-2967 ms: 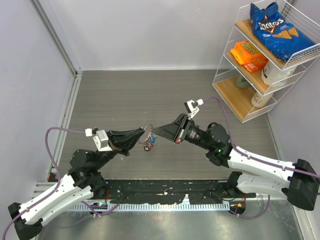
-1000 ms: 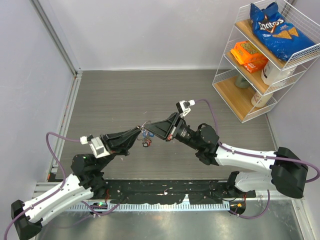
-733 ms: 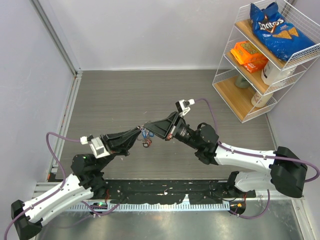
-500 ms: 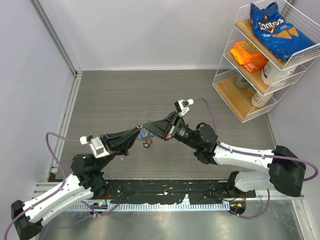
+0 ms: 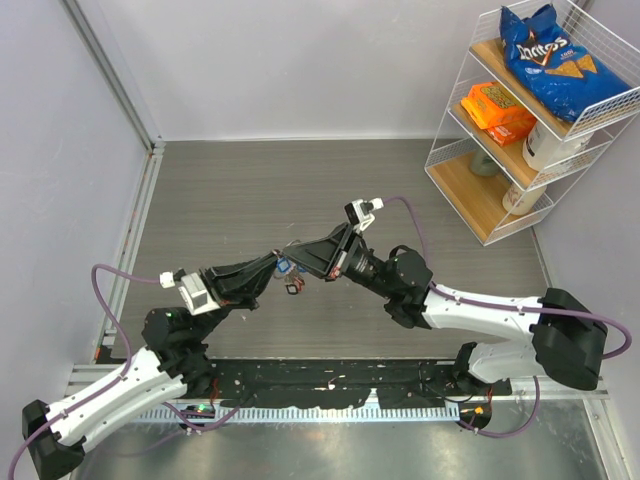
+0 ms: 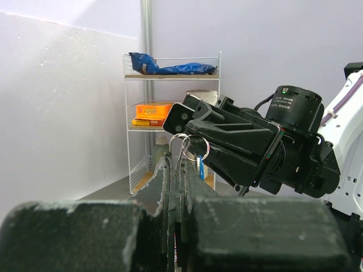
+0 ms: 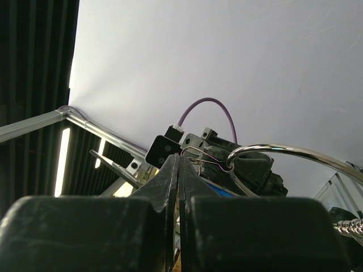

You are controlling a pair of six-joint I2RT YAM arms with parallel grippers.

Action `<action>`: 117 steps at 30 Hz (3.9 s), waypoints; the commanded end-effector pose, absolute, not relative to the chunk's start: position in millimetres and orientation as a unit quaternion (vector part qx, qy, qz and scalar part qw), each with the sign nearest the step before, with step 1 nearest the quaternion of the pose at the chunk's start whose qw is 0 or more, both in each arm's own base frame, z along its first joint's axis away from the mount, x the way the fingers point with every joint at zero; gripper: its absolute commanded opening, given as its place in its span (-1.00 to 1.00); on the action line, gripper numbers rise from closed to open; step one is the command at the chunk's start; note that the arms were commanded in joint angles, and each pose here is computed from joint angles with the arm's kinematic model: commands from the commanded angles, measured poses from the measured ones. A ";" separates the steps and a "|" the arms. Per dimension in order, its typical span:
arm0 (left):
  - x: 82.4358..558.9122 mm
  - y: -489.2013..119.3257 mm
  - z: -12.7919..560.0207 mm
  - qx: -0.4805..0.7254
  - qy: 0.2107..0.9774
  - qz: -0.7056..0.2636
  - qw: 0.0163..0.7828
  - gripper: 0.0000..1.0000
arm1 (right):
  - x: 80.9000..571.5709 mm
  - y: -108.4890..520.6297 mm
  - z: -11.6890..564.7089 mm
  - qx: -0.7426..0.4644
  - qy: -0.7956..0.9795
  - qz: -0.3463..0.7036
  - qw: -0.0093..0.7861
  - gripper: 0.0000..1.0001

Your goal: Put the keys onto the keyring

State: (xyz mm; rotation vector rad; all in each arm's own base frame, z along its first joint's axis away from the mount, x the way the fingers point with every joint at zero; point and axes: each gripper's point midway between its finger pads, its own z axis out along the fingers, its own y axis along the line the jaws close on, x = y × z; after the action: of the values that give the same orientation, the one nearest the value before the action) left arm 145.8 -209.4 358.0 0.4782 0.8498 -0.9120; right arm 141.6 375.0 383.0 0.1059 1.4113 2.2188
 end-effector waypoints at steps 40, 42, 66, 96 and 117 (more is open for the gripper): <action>148.7 -197.3 375.9 0.191 0.375 -0.412 0.808 -1.00 | 128.6 373.6 423.1 0.022 0.457 0.855 0.245 -0.89; 152.4 -196.4 372.0 0.187 0.386 -0.407 0.806 -1.00 | 130.2 367.8 417.2 0.019 0.469 0.845 0.258 -0.88; 205.0 -157.6 306.8 0.093 0.639 -0.267 0.715 -1.00 | 238.5 290.3 261.5 -0.151 0.824 0.318 0.444 0.31; 200.9 -115.5 282.8 0.047 0.693 -0.200 0.691 -1.00 | 369.1 384.7 168.7 -0.652 0.617 0.172 0.405 0.54; 199.2 -117.0 274.8 0.045 0.689 -0.211 0.692 -1.00 | 361.6 401.2 91.9 -0.809 0.455 0.253 0.273 0.36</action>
State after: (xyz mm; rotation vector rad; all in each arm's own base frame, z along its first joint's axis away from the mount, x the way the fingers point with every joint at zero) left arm 198.3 -116.4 255.2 0.1522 1.6053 -0.4220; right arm 365.3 401.2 89.8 -2.1402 1.2743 0.6522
